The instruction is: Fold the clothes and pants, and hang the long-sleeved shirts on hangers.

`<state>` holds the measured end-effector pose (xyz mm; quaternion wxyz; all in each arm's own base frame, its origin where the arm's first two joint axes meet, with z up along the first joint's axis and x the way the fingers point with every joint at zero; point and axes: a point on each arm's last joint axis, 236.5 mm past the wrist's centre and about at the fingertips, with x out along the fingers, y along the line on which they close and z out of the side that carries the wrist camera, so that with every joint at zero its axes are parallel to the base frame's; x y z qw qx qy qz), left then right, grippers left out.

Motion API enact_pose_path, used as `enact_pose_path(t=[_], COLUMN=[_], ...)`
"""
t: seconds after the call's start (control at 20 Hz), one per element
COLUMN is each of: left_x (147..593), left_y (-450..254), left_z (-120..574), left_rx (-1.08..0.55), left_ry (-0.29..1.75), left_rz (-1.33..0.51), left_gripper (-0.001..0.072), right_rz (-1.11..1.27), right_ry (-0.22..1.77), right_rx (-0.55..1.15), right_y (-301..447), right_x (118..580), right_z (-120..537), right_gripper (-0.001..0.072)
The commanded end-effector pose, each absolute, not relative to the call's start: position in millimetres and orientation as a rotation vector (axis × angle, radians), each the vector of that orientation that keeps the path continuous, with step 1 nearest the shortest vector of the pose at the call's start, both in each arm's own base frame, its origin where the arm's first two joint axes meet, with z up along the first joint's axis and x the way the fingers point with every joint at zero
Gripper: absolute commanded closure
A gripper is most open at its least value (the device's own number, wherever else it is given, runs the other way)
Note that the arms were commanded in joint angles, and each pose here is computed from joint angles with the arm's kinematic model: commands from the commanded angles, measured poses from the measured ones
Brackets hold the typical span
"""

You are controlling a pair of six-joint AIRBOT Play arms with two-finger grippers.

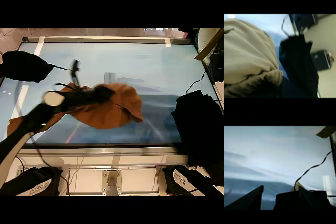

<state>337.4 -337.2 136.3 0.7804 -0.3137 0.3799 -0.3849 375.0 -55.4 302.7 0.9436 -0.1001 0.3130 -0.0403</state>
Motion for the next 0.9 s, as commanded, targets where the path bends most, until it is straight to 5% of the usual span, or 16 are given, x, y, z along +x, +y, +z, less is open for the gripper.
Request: enact_pose_path(t=[0.0, 0.05, 0.1, 0.4, 0.5, 0.85], left_x=[323, 341, 359, 418, 397, 268], left_y=[-406, -401, -390, -179, -104, 21], left_z=[72, 61, 57, 75, 72, 25], left_rx=[-0.627, -0.635, -0.650, -0.702, -0.696, -0.708], left_ry=[0.969, 0.967, 0.960, 0.990, 1.019, 1.067], left_rz=[-0.861, -0.821, -0.785, -0.592, -0.475, 0.015], left_gripper=[0.0551, 0.0176, -0.0013, 0.0015, 0.0155, 0.0158], right_rz=[-0.063, -0.038, -0.028, 0.231, 0.442, 0.663], right_ry=[0.685, 0.716, 0.760, 1.109, 1.159, 1.458], right_rx=[-0.162, -0.149, -0.143, 0.042, 0.133, -0.254], right_y=[-54, -49, -48, 16, 78, 148], right_x=[375, 376, 377, 343, 328, 236], right_z=[290, 280, 266, 123, 81, -39], right_gripper=[0.0206, 0.0206, 0.0206, 0.0207, 0.0207, 0.0206])
